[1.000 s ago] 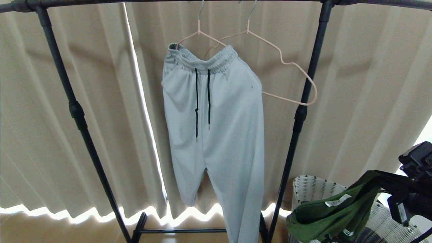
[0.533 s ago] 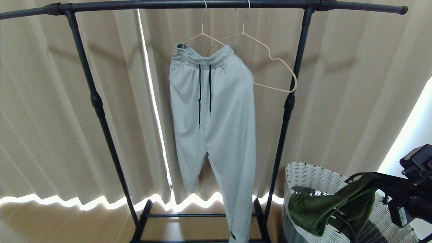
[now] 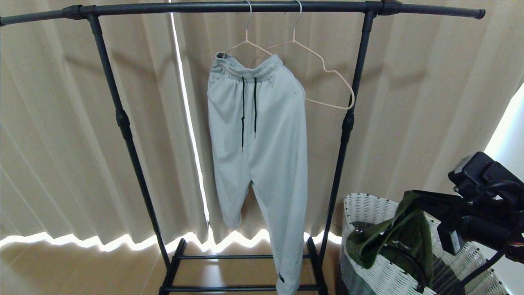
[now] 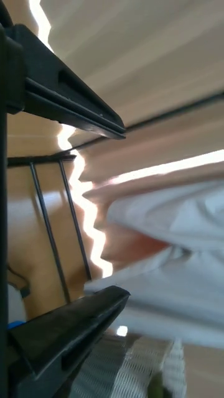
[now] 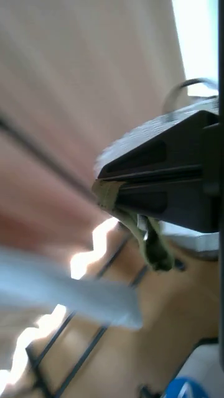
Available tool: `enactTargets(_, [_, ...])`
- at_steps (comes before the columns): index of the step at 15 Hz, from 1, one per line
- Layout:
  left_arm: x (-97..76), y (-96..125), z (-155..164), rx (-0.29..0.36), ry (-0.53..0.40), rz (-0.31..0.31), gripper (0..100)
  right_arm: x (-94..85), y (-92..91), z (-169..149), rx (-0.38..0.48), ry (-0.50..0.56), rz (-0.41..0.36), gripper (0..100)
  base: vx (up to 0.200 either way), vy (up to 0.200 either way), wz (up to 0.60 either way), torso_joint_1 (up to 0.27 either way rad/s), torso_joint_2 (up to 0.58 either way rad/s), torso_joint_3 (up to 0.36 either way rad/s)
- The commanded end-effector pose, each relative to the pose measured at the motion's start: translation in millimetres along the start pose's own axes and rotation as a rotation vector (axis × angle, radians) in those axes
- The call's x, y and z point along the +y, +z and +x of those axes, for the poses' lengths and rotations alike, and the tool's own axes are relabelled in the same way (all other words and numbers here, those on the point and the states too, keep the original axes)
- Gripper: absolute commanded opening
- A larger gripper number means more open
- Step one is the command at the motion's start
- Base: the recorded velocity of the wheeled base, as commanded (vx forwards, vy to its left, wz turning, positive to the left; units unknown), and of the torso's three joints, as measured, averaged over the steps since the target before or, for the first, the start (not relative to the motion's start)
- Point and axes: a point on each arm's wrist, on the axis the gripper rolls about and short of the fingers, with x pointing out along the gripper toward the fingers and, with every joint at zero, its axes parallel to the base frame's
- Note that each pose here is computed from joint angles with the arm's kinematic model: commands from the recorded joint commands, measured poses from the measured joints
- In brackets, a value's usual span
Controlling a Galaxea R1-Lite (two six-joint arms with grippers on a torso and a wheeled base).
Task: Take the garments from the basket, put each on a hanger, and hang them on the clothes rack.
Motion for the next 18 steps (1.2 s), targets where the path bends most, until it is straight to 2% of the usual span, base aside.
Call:
enactTargets(1, [-1.5, 1, 0, -0.013, -0.068, 0.010, 100, 4.6, 14.9, 10, -0.041, 0.061, -0.017, 0, 0.000, 0.000, 0.00, 0.000, 0.00, 0.000])
enactTargets(3, [-1.5, 1, 0, -0.012, -0.082, 0.047, 100, 6.9, 26.9, 10, -0.094, 0.097, -0.026, 0, 0.000, 0.000, 0.00, 0.000, 0.00, 0.000])
enactTargets(4, [-0.4, 5, 2, 0.009, -0.108, 0.061, 100, 6.8, 39.2, 12, -0.137, 0.118, -0.033, 0, 0.000, 0.000, 0.00, 0.000, 0.00, 0.000])
enactTargets(6, [6.1, 51, 1, -0.048, -0.194, 0.073, 100, 4.8, 52.0, 18, -0.171, 0.127, -0.036, 0, 0.000, 0.000, 0.00, 0.000, 0.00, 0.000])
enactTargets(8, [16.0, 99, 17, -0.052, -0.265, 0.074, 100, 9.6, 60.9, 23, -0.198, 0.162, -0.023, 0, 0.000, 0.000, 0.00, 0.000, 0.00, 0.000])
enactTargets(9, [16.0, 99, 17, -0.052, -0.265, 0.074, 100, 9.6, 60.9, 23, -0.198, 0.162, -0.023, 0, 0.000, 0.000, 0.00, 0.000, 0.00, 0.000])
enactTargets(10, [20.1, 118, 43, -0.035, -0.340, 0.066, 100, 16.1, 64.0, 24, -0.205, 0.197, 0.029, 0, 0.000, 0.000, 0.00, 0.000, 0.00, 0.000])
enactTargets(11, [20.1, 118, 43, -0.035, -0.340, 0.066, 100, 16.1, 64.0, 24, -0.205, 0.197, 0.029, 0, 0.000, 0.000, 0.00, 0.000, 0.00, 0.000])
enactTargets(12, [15.6, 129, 103, -0.007, -0.446, 0.058, 100, 18.7, 72.5, 23, -0.233, 0.220, 0.049, 0, 0.000, 0.000, 0.00, 0.000, 0.00, 0.000])
enactTargets(13, [9.5, 130, 125, 0.004, -0.492, 0.057, 100, 18.5, 73.9, 23, -0.238, 0.220, 0.051, 0, 0.000, 0.000, 0.00, 0.000, 0.00, 0.000])
enactTargets(14, [4.3, 129, 137, 0.006, -0.520, 0.056, 100, 19.4, 78.4, 22, -0.254, 0.225, 0.049, 0, 0.000, 0.000, 0.00, 0.000, 0.00, 0.000])
enactTargets(15, [-10.7, 126, 162, 0.020, -0.582, 0.046, 100, 20.4, 84.1, 19, -0.276, 0.234, 0.058, 0, 0.000, 0.000, 0.00, 0.000, 0.00, 0.000])
enactTargets(16, [-20.4, 124, 172, 0.031, -0.606, 0.039, 100, 20.7, 86.0, 18, -0.283, 0.237, 0.070, 0, 0.000, 0.000, 0.00, 0.000, 0.00, 0.000])
enactTargets(18, [-61.0, 116, 197, 0.096, -0.676, -0.003, 100, 24.4, 92.5, 13, -0.307, 0.263, 0.106, 0, 0.000, 0.000, 0.00, 0.000, 0.00, 0.000])
